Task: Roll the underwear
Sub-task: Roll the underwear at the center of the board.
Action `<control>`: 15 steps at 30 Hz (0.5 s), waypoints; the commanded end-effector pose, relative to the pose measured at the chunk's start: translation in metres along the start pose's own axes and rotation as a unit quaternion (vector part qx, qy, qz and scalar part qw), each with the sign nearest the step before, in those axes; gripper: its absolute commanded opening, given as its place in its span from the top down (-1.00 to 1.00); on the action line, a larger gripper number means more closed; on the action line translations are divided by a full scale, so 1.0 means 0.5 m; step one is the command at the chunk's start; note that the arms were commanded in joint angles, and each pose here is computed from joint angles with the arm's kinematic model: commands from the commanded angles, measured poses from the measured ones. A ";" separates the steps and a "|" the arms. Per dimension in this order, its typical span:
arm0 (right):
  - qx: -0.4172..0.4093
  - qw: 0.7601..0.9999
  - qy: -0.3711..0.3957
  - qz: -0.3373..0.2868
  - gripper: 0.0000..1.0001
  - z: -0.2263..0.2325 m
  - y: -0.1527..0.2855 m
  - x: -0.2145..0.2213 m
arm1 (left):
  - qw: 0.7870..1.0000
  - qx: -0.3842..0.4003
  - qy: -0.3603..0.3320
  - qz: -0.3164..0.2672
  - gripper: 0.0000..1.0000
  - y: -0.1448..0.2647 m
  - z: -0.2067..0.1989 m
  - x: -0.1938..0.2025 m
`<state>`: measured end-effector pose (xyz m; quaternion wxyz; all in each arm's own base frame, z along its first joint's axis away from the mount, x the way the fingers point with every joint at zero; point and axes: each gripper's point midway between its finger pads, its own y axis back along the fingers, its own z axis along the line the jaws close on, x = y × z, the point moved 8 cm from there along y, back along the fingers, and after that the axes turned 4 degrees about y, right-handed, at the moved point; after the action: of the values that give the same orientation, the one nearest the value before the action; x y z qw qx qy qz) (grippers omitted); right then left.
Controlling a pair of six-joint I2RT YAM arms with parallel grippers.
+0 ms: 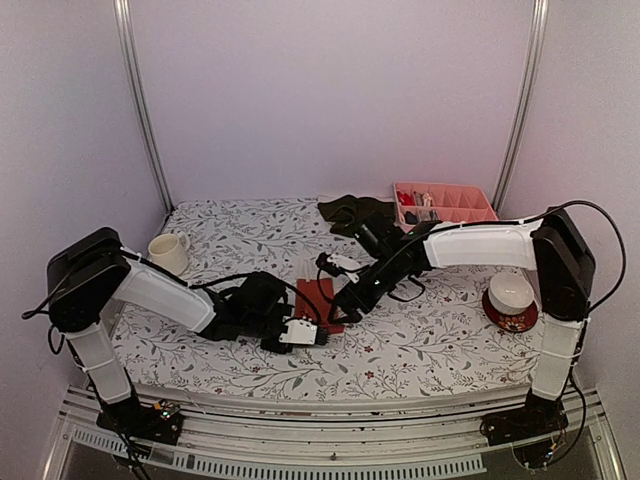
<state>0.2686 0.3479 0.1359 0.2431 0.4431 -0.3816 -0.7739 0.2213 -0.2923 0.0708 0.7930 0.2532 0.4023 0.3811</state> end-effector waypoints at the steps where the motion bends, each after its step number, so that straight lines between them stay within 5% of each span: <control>1: 0.079 0.993 0.018 -0.084 -0.57 0.024 0.099 -0.008 | 0.994 0.089 0.068 0.015 1.00 0.014 -0.010 0.007; 6: 0.134 0.981 0.038 -0.133 -0.69 0.060 0.147 0.031 | 0.982 0.132 0.133 0.005 1.00 0.023 0.029 0.008; 15: 0.225 0.929 0.217 -0.200 -0.81 0.191 0.135 0.051 | 0.933 0.235 0.271 -0.013 1.00 0.014 0.093 0.040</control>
<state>0.1825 0.3115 0.1912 0.1077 0.6321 -0.3968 -0.6568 0.2673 -0.2864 0.1078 0.6657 0.2762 0.6033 0.3413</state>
